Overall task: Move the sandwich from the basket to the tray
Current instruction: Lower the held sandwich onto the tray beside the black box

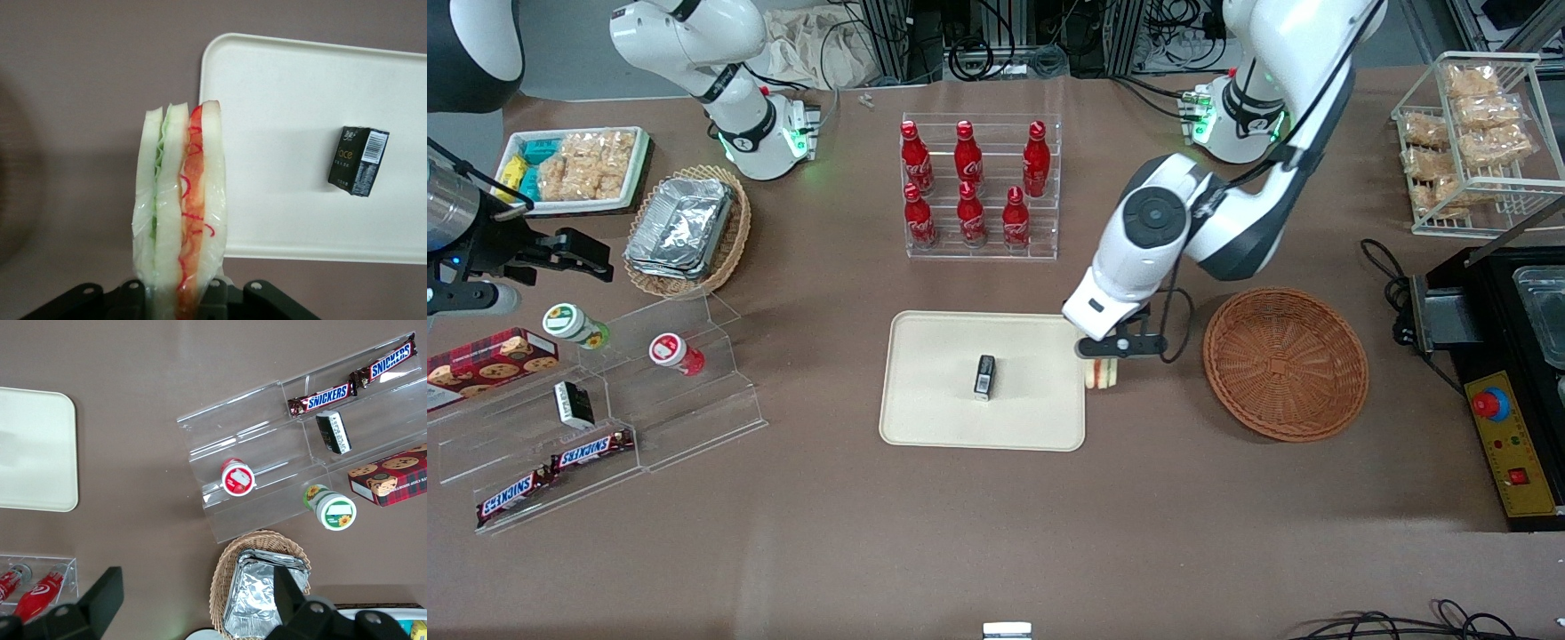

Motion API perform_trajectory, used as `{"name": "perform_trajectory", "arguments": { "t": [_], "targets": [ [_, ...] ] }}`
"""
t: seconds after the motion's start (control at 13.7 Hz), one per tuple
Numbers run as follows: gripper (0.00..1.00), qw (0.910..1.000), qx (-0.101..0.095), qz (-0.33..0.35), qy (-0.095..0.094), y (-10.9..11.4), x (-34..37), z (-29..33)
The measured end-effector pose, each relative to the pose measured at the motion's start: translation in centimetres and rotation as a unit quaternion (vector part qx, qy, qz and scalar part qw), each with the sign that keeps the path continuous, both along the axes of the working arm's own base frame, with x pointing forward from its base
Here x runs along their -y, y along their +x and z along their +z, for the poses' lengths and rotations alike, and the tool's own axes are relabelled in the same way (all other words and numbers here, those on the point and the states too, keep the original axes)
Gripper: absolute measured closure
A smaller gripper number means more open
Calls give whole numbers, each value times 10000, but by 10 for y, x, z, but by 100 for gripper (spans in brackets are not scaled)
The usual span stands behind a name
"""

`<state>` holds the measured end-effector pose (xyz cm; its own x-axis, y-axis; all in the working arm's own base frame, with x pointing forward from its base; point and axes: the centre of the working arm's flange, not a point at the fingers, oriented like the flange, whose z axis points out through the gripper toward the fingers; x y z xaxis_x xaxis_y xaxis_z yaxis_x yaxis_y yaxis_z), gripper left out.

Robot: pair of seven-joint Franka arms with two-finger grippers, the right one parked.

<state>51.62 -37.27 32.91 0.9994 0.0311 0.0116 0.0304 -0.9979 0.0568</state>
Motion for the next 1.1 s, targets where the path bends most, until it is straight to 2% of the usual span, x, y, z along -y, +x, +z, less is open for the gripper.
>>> {"name": "perform_trajectory", "arguments": {
  "t": [0.15,0.29,0.73,1.1],
  "targets": [
    [83,9999,72,-93,71,-6,16,-24],
    [83,9998,99,-172,63,-6,23,-41],
    [83,9992,227,-301,146,8,34,-86],
    [83,9993,226,-308,63,14,42,-103]
  ]
}}
